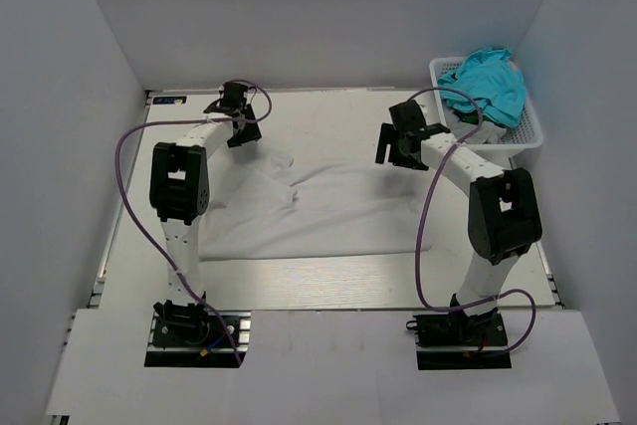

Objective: Fold and stack the t-shirts
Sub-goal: Grap the side of the flattened tshirt furthest away from the robot with both arms

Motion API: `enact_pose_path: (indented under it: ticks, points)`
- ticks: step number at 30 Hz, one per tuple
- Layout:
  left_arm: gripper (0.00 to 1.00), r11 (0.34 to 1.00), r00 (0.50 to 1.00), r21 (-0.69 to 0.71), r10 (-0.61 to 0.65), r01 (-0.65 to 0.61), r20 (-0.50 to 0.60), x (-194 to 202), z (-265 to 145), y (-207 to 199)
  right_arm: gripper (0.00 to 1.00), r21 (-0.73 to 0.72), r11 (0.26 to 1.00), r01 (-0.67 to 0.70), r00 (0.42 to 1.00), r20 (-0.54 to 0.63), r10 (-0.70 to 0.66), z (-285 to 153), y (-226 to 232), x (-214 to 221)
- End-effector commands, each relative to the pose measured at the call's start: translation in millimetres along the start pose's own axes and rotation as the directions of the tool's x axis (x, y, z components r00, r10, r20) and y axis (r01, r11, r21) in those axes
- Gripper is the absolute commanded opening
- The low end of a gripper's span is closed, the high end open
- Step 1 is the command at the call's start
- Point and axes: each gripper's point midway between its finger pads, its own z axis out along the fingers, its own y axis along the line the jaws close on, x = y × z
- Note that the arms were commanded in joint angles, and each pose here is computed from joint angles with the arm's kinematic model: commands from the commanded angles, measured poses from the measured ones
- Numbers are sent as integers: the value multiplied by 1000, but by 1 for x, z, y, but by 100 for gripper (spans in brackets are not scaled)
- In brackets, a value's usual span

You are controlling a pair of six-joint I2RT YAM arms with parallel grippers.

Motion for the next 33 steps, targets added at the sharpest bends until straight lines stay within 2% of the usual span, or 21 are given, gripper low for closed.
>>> enact_pose_path:
  ticks: [1,8,9,12,13,14,16,22,29,33]
  points:
    - [59,999,999,36,38,-40,36,-14,6,-8,90,49,999,4,1000,27,-5,-4,-15,-16]
    - [57,998,998,36,60,-61,38,-14,14,-8,90,101,995,-7,999,49,2,7,-32,-30]
    - [52,997,997,31,72,-73,27,-9,18,-7,90,108,994,-5,999,45,0,12,-33,-30]
    - [23,997,997,19,78,-77,-6,1,26,-3,90,120,993,-4,999,40,-1,23,-37,-33]
    - [4,997,997,28,78,-77,-9,1,26,-5,90,125,992,-7,999,44,2,24,-38,-36]
    - [0,996,996,33,85,-85,-10,3,25,-9,90,136,991,-10,999,39,5,29,-40,-36]
    - [0,996,996,27,88,-87,-27,11,27,-6,90,148,988,-40,999,29,36,38,-44,-34]
    - [0,995,995,60,81,-85,64,-7,9,-11,90,104,992,-67,997,39,63,64,-38,-36]
    - [0,994,992,72,74,-82,99,-14,-2,-12,89,79,991,-107,993,57,102,90,-34,-39]
    - [0,995,992,69,61,-69,112,-18,-9,-12,60,69,991,-113,993,25,112,89,-32,-25]
